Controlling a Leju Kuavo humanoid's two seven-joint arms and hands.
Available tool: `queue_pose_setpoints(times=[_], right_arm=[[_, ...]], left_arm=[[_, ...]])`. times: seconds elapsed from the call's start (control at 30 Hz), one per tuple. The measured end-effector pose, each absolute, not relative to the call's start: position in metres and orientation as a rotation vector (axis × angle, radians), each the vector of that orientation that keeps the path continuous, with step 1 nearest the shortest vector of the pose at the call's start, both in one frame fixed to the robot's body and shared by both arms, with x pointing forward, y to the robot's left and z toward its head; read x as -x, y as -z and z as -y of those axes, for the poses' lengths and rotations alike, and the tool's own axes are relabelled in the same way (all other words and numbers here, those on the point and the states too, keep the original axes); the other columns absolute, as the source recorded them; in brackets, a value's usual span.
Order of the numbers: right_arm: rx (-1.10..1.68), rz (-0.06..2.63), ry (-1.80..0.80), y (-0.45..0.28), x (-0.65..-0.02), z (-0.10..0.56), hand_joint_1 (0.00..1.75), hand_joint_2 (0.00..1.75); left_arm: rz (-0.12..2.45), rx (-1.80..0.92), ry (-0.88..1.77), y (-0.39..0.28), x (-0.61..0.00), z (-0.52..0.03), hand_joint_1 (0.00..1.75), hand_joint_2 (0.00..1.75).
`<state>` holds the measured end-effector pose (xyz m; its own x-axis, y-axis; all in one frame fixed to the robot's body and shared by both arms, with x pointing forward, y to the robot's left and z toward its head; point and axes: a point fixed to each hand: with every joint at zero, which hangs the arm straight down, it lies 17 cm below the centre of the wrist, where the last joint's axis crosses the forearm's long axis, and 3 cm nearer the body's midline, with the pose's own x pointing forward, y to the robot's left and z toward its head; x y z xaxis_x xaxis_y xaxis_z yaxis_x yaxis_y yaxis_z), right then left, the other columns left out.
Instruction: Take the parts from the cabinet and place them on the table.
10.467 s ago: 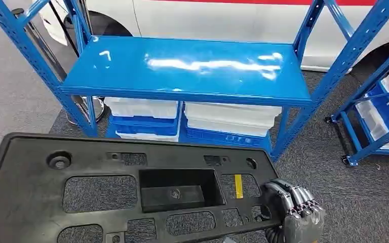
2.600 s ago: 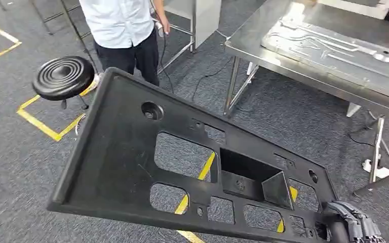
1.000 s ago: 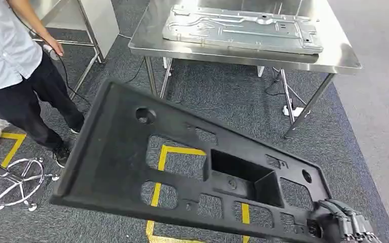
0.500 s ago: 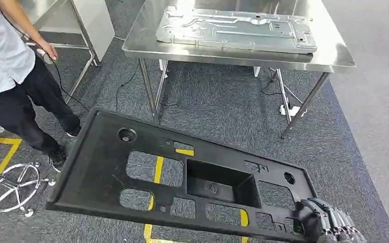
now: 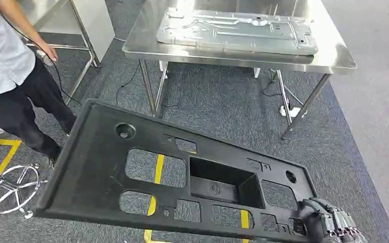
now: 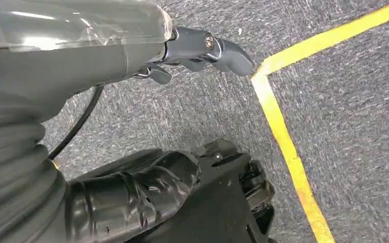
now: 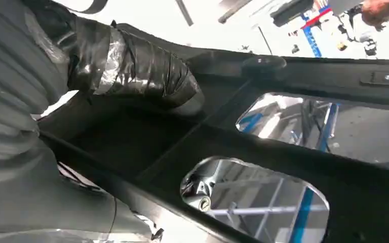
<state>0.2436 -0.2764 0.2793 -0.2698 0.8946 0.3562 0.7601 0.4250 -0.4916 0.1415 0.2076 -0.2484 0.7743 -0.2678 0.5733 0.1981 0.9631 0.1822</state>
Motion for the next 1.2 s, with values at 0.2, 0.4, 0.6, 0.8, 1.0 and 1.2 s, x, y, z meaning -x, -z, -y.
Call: queue_pose_setpoints(times=[0.2, 0.4, 0.6, 0.8, 1.0, 1.2], right_arm=[[1.381, 2.125, -0.281, -0.286, -0.245, 0.271, 1.75, 1.75], [1.366, 2.144, -0.271, -0.290, -0.247, 0.266, 1.75, 1.75], [1.359, 2.163, -0.263, -0.293, -0.248, 0.263, 1.75, 1.75], [1.352, 2.178, -0.272, -0.295, -0.249, 0.260, 1.75, 1.75], [1.348, 2.197, -0.275, -0.298, -0.250, 0.257, 1.75, 1.75], [1.343, 2.209, -0.277, -0.300, -0.250, 0.254, 1.75, 1.75]], left_arm=[[0.646, -0.112, 0.260, 0.247, -0.144, -0.207, 0.00, 1.75], [0.644, -0.112, 0.263, 0.248, -0.142, -0.208, 0.00, 1.75], [0.648, -0.114, 0.269, 0.248, -0.143, -0.209, 0.00, 1.75], [0.650, -0.115, 0.271, 0.247, -0.144, -0.209, 0.00, 1.75], [0.652, -0.115, 0.272, 0.247, -0.146, -0.209, 0.00, 1.75], [0.654, -0.115, 0.273, 0.247, -0.147, -0.210, 0.00, 1.75]])
